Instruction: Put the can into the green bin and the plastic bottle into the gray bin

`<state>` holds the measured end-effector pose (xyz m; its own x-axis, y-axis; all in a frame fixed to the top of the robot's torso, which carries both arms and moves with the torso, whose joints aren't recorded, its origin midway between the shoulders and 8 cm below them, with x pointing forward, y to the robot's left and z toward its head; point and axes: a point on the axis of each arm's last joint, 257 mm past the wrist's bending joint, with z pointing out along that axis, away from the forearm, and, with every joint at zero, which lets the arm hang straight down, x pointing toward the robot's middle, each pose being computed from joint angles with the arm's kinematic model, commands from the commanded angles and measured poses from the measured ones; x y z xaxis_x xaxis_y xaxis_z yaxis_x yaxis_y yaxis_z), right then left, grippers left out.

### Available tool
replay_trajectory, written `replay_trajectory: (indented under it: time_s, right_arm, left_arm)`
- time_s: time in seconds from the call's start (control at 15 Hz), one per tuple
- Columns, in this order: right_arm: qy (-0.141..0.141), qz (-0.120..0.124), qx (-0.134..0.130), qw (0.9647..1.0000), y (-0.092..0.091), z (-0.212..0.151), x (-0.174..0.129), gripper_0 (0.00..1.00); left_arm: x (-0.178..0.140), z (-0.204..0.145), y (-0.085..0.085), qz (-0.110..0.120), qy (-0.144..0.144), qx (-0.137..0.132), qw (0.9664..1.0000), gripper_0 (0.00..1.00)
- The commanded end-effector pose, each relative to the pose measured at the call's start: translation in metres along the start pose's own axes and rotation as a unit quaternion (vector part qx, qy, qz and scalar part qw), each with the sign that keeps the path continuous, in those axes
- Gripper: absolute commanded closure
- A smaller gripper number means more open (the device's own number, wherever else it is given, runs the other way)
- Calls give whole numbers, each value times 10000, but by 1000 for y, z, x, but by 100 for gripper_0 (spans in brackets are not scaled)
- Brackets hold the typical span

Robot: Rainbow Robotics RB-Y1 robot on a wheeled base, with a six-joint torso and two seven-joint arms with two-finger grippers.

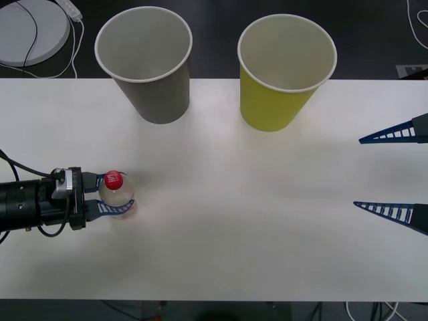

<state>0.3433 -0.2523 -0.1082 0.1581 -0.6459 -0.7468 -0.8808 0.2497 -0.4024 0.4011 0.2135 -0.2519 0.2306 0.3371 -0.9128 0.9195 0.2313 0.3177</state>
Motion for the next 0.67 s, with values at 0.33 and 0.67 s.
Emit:
replay_trajectory:
  time_s: [0.33, 0.67]
  right_arm:
    - [0, 0, 0, 10000, 0, 0, 0, 0]
    - [0, 0, 0, 10000, 0, 0, 0, 0]
  left_arm:
    - [-19, -2, 4, -179, -99, 69, 9998, 100]
    - [-33, -16, 16, -315, 56, 84, 9995, 100]
